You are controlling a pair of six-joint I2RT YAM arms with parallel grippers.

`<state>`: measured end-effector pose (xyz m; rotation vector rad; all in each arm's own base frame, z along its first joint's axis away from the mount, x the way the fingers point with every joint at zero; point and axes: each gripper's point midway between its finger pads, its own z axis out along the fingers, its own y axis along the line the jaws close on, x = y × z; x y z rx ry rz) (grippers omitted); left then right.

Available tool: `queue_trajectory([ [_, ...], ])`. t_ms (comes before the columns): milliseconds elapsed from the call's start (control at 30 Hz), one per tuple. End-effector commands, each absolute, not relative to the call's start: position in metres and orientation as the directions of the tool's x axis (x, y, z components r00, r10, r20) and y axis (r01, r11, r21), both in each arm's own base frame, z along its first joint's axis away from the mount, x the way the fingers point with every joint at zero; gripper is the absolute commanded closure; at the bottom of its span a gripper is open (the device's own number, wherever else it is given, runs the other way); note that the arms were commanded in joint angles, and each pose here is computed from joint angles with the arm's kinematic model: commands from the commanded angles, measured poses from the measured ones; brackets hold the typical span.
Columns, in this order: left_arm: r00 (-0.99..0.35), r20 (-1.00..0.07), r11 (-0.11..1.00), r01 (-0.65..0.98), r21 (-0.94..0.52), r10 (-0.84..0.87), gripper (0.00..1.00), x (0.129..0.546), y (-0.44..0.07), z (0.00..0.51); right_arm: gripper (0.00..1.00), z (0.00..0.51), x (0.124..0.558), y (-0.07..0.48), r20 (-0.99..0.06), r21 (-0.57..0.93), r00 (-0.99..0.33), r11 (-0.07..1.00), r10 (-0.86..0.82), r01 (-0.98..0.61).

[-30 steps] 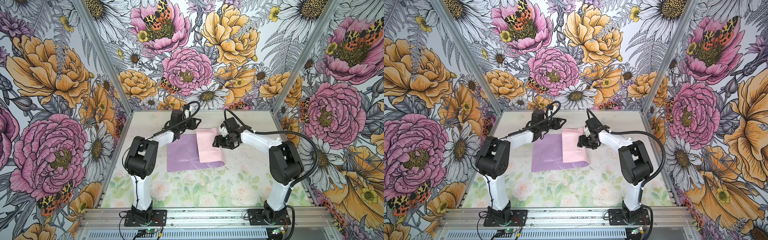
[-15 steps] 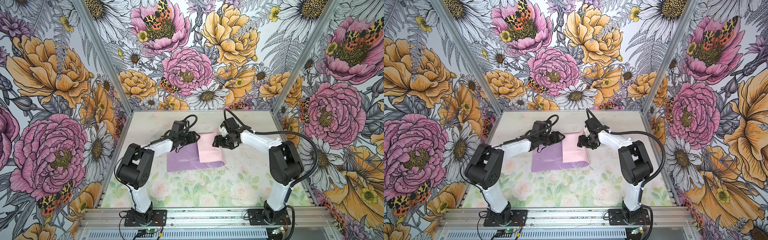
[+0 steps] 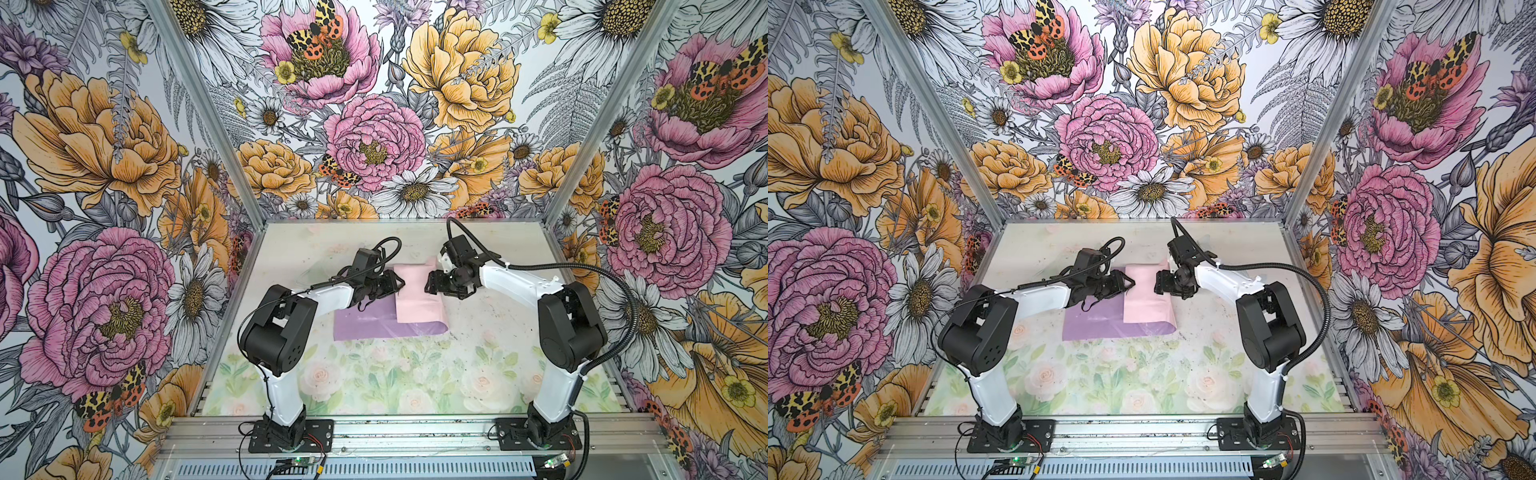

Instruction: Wrap the gift box in paper

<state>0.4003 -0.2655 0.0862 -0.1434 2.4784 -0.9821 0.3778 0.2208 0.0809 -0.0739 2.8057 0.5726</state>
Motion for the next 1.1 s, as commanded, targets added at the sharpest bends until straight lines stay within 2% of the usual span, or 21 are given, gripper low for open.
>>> queue_trajectory([
  [0,-0.845,-0.416,0.803,-0.025,-0.596,-0.336,0.45,0.397,-0.221,0.099,0.3,0.066,0.368,0.208,-0.251,0.307,-0.968,0.949,0.012,-0.067],
  [167,-0.798,-0.386,0.824,-0.225,-0.52,-0.462,0.35,0.36,-0.162,0.105,0.3,0.068,0.367,0.206,-0.259,0.303,-0.966,0.951,0.012,-0.069],
  [333,-0.741,-0.275,0.753,-0.441,-0.489,-0.613,0.34,0.309,-0.11,0.091,0.3,0.07,0.365,0.207,-0.264,0.304,-0.964,0.949,0.003,-0.081],
  [567,-0.664,-0.137,0.638,-0.608,-0.474,-0.735,0.34,0.26,-0.072,0.06,0.3,0.07,0.363,0.21,-0.262,0.309,-0.965,0.946,-0.011,-0.094],
  [833,-0.656,-0.018,0.558,-0.628,-0.543,-0.755,0.35,0.257,-0.078,0.031,0.3,0.07,0.364,0.214,-0.261,0.319,-0.965,0.941,-0.026,-0.112],
  [1067,-0.697,0.014,0.536,-0.564,-0.628,-0.717,0.38,0.274,-0.104,0.031,0.3,0.073,0.364,0.215,-0.267,0.321,-0.963,0.94,-0.026,-0.114],
])
